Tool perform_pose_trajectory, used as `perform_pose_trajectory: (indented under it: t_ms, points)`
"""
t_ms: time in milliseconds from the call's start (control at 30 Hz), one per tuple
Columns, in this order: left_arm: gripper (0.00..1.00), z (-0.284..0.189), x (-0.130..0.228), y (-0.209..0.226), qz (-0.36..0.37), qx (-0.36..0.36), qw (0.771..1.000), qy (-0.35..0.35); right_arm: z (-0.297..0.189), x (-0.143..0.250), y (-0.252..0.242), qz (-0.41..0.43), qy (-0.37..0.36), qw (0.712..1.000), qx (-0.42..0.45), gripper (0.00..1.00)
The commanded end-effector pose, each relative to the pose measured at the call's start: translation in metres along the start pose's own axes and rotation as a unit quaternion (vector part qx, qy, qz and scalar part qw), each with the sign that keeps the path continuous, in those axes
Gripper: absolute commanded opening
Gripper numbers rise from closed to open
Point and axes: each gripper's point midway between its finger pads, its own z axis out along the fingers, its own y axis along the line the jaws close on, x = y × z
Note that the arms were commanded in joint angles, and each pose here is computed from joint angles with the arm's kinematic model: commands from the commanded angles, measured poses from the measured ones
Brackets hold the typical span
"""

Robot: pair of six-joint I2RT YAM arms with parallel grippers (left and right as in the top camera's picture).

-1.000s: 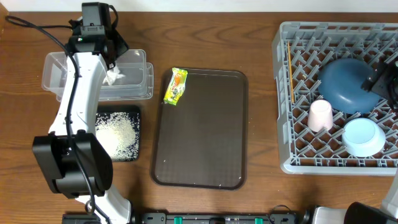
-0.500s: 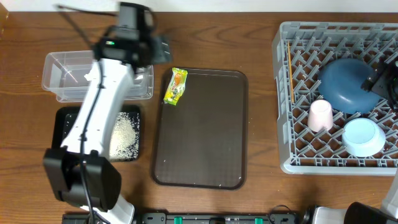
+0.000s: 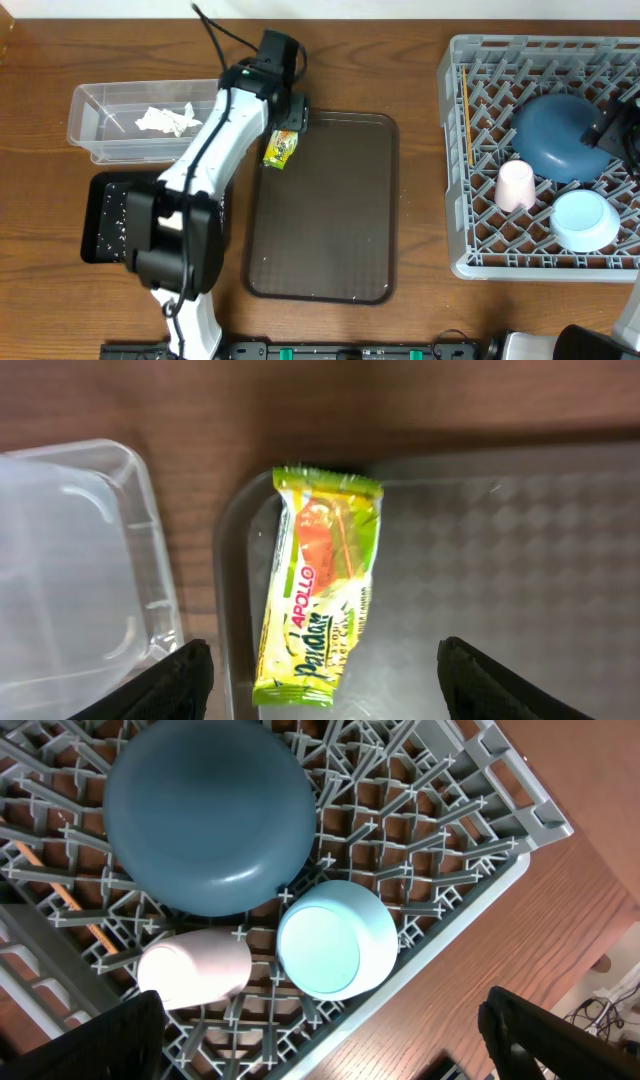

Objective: Sort waste into correct bins and load items into the dishwasher rack
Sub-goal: 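Reach the left gripper to the yellow snack wrapper and grasp it, then lift the wrapper with the left gripper and drop it into the clear container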

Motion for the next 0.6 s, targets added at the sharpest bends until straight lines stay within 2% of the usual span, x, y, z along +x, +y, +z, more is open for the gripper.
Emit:
perform_pose_trajectory:
  t_ms: [0,267,433,567]
  points:
    - [0.74,0.019,0.013,0.002,0.015,-0.014,0.999,0.028,-0.004,-0.003,-0.007,0.014,-0.01,1.0,0.011,0.99]
    - [0.67,0.048,0.028,-0.003,0.024,-0.01,0.998,0.062,-0.004,-0.003,-0.007,0.014,-0.01,1.0,0.011,0.99]
    - [0.68,0.054,0.026,-0.005,0.024,-0.008,0.998,0.059,-0.004,-0.003,-0.007,0.014,-0.01,1.0,0.011,0.99]
    - [0.72,0.064,0.028,-0.005,0.025,-0.009,0.998,0.063,-0.004,-0.003,-0.007,0.014,-0.01,1.0,0.011,0.99]
